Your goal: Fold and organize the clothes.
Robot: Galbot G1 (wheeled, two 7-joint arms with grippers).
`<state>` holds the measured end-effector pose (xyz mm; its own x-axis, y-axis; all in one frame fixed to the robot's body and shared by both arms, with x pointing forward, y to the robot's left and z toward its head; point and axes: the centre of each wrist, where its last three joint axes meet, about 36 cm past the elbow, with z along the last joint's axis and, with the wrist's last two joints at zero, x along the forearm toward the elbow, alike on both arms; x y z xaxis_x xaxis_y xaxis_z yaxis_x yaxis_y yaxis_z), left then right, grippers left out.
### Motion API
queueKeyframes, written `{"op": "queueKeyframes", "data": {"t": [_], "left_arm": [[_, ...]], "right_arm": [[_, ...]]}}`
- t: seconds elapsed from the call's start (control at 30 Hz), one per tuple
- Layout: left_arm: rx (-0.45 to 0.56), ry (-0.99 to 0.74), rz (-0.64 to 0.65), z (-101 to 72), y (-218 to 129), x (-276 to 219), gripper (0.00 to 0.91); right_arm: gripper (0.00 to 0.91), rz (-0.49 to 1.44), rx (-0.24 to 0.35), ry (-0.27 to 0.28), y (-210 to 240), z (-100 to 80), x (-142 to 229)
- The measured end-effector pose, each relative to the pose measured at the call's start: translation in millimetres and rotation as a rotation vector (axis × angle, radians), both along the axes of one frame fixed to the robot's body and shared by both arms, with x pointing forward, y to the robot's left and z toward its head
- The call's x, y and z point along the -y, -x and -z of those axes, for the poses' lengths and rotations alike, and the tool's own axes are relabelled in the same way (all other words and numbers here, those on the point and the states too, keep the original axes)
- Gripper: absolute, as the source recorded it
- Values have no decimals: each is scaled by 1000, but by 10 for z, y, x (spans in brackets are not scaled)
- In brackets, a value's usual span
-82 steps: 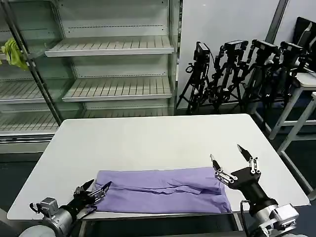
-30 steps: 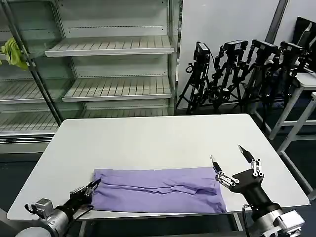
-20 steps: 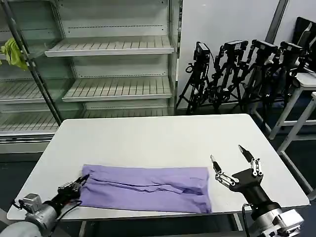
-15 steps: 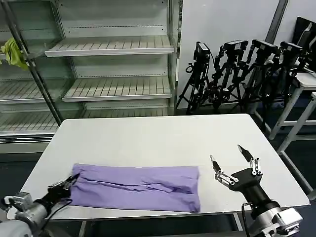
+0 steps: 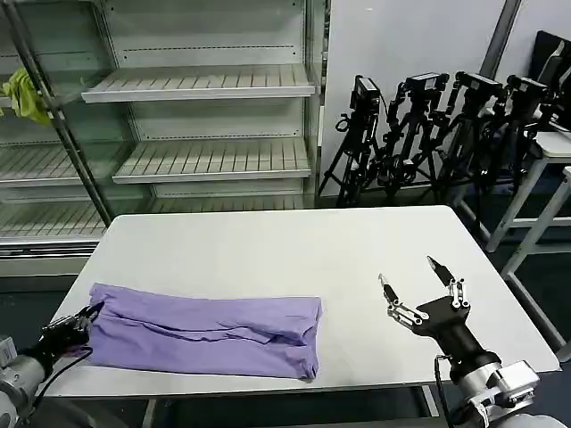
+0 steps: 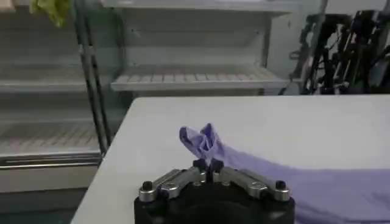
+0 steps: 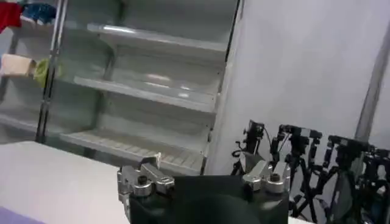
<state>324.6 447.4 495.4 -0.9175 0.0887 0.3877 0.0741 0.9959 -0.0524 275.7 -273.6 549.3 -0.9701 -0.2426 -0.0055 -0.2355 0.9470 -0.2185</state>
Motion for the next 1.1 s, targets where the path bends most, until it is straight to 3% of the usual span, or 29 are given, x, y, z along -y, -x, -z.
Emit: {"op": "queueKeyframes", "data": {"t": [0.4, 1.1], "left_arm": [[14, 188, 160, -172, 63, 788, 60], [8, 442, 344, 82, -232, 1744, 60]], "right_arm": [[907, 19, -21, 24, -21, 83, 55], [907, 49, -86, 59, 104, 267, 97]]}}
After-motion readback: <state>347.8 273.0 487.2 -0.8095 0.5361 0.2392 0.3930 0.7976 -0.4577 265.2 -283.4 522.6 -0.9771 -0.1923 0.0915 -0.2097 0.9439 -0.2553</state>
